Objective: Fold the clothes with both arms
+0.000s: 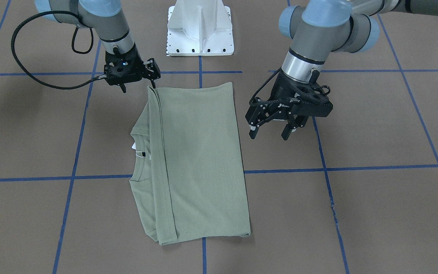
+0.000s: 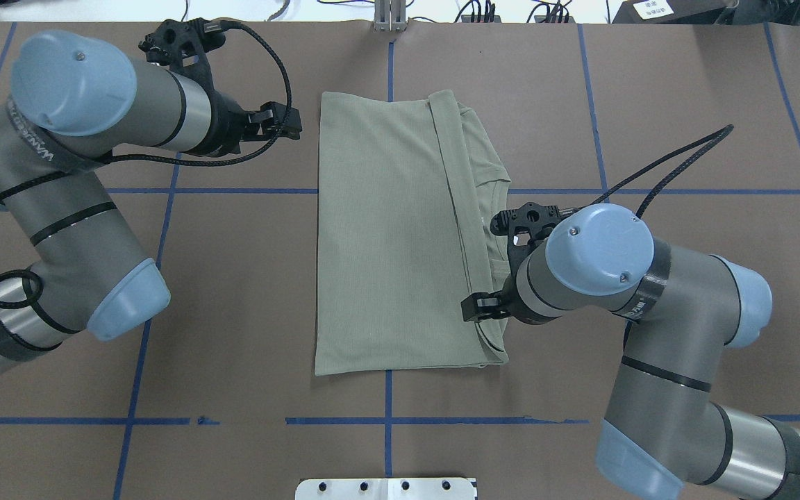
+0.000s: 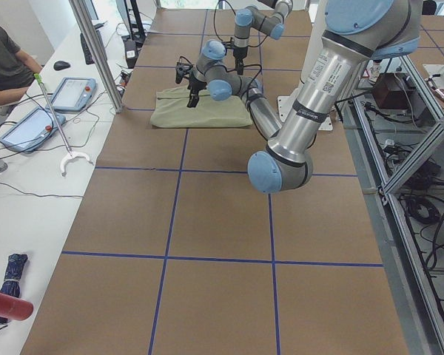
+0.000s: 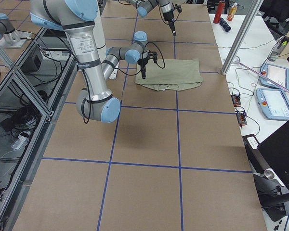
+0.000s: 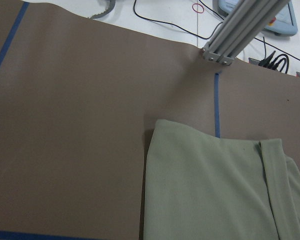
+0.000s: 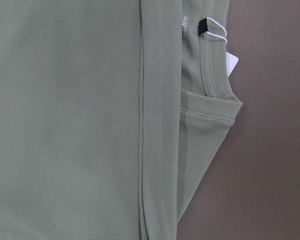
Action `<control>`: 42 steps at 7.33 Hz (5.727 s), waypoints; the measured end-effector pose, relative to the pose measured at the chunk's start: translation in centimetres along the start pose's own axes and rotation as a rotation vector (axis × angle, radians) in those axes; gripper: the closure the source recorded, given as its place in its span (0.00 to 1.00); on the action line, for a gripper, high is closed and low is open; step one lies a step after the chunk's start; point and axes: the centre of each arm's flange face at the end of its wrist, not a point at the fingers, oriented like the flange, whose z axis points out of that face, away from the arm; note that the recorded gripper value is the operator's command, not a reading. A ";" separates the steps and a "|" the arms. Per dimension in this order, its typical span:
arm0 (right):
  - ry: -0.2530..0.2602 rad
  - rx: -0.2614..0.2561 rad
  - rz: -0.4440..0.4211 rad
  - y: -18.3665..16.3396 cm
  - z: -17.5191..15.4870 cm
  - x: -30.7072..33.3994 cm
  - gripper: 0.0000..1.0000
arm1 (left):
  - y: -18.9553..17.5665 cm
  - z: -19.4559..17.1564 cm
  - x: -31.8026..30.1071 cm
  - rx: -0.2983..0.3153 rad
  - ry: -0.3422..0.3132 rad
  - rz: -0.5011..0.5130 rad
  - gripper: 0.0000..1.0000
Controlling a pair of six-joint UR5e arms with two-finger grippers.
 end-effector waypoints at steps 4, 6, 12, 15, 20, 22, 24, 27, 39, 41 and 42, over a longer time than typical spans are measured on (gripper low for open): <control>0.010 0.009 -0.032 1.0 3.5 -1.2 0.00 | 0.5 0.2 -0.8 -0.011 -0.010 -0.007 0.00; 0.088 0.051 -0.070 2.1 5.4 -2.5 0.00 | 0.5 0.2 -0.9 -0.011 -0.010 -0.008 0.00; 0.188 0.015 -0.135 1.8 6.9 -2.8 0.02 | 0.9 0.5 -1.4 -0.017 -0.015 -0.023 0.00; 0.207 -0.009 -0.135 1.9 8.1 -2.3 0.02 | 1.5 0.9 -1.3 -0.025 -0.017 -0.022 0.00; 0.228 -0.048 -0.156 1.5 8.4 -1.0 0.02 | 1.8 1.0 -1.1 -0.030 -0.012 -0.024 0.00; 0.239 -0.053 -0.155 1.5 8.7 -0.2 0.02 | 1.9 0.9 -0.9 -0.032 -0.009 -0.026 0.00; 0.246 -0.055 -0.150 1.4 8.8 0.4 0.02 | 2.0 0.9 -0.5 -0.032 -0.003 -0.028 0.00; 0.272 -0.062 -0.131 1.4 9.2 3.2 0.02 | 2.6 1.0 0.1 -0.040 0.011 -0.035 0.00; 0.217 -0.066 -0.139 -7.7 7.8 -0.3 0.02 | 3.1 1.8 -0.7 -0.041 0.029 -0.029 0.00; 0.226 -0.077 -0.140 -7.7 8.4 0.1 0.02 | 3.1 1.9 -0.7 -0.041 0.028 -0.030 0.00; 0.231 -0.082 -0.138 -7.8 8.7 0.4 0.02 | 3.1 1.9 -0.7 -0.042 0.029 -0.031 0.00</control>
